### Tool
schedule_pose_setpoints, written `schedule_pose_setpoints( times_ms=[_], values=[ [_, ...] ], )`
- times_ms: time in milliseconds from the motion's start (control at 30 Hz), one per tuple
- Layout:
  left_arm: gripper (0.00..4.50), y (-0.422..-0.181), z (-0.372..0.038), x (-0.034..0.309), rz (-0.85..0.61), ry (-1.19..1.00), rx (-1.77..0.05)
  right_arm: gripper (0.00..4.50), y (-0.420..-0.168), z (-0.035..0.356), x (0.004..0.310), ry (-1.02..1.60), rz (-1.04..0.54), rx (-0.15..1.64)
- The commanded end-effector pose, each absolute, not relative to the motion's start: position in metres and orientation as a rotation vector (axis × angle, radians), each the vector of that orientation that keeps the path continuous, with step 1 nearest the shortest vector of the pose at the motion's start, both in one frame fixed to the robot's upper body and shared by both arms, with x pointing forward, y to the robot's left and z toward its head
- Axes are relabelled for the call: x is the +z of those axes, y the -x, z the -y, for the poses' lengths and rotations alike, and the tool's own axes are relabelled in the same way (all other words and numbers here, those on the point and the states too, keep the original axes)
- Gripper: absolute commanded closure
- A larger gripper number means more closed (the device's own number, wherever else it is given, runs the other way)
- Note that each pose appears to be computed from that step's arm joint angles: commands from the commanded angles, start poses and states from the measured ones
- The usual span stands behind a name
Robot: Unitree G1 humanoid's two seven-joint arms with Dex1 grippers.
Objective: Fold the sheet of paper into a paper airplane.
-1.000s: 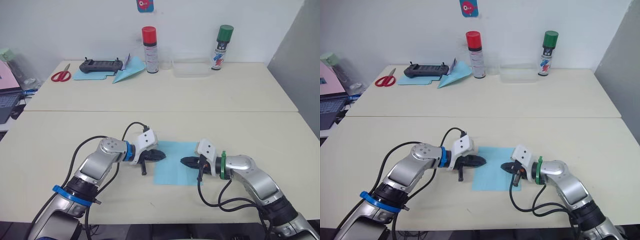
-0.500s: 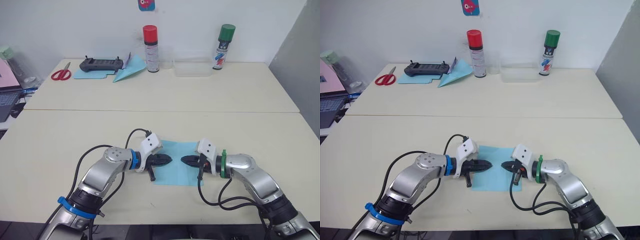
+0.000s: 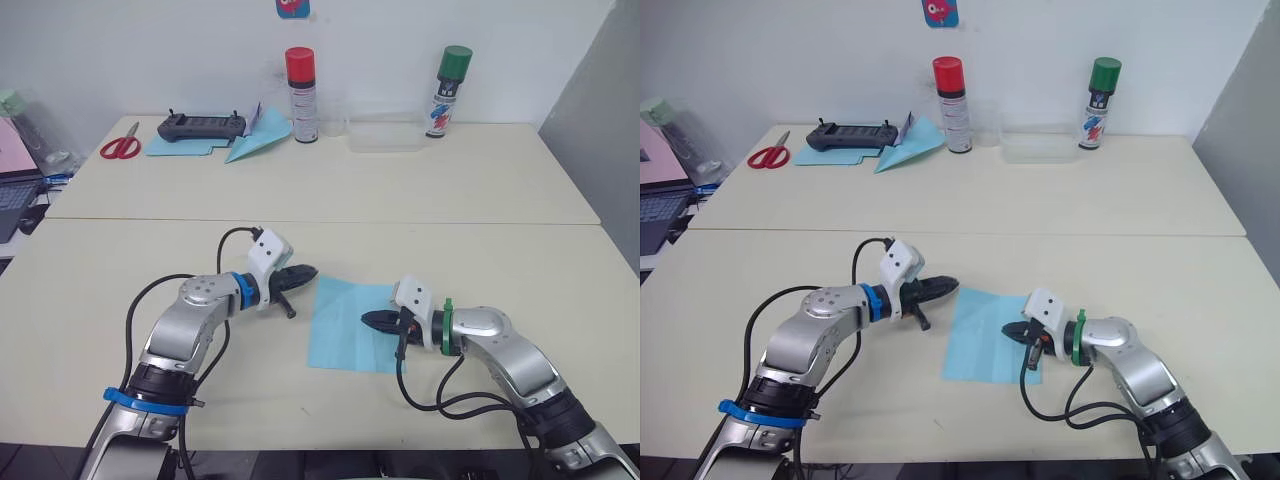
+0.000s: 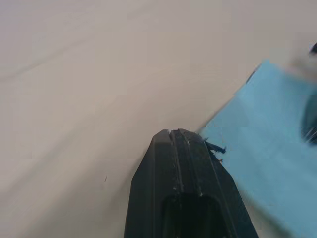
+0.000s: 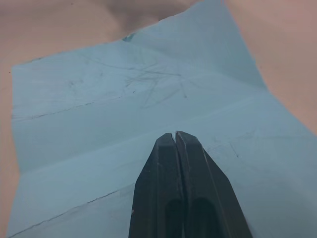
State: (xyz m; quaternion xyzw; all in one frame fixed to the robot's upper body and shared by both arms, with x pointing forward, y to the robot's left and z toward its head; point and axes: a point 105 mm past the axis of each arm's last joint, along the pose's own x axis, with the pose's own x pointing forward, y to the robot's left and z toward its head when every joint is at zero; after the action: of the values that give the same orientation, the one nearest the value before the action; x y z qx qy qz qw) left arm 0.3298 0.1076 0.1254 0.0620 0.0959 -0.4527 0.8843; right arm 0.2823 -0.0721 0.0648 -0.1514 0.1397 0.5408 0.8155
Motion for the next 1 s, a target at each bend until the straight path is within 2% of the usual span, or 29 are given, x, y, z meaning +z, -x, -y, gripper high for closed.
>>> schedule_pose_setpoints(
  times_ms=[33,100,267,567,667,800,1000],
  values=[
    [4.50,-0.322,-0.094,0.157,-0.120,-0.053,-1.006,4.44,-0.287,0.077,0.061,0.329,-0.313,1.126],
    [4.50,-0.316,-0.090,0.151,-0.161,-0.077,-1.041,4.44,-0.288,0.077,0.062,0.332,-0.310,1.127],
    [4.50,-0.294,-0.084,0.108,-0.317,-0.204,-1.129,4.44,-0.289,0.077,0.063,0.334,-0.307,1.125],
    [4.50,-0.286,-0.081,0.068,-0.421,-0.307,-1.157,4.44,-0.290,0.077,0.069,0.302,-0.290,1.116],
    [4.50,-0.283,-0.083,0.061,-0.445,-0.324,-1.168,3.90,-0.291,0.080,0.076,0.284,-0.267,1.101],
    [4.50,-0.287,-0.084,0.059,-0.440,-0.331,-1.159,2.48,-0.305,0.094,0.099,0.211,-0.160,0.920],
    [4.50,-0.286,-0.085,0.058,-0.439,-0.326,-1.164,2.48,-0.303,0.115,0.097,0.083,-0.228,0.751]
  ],
)
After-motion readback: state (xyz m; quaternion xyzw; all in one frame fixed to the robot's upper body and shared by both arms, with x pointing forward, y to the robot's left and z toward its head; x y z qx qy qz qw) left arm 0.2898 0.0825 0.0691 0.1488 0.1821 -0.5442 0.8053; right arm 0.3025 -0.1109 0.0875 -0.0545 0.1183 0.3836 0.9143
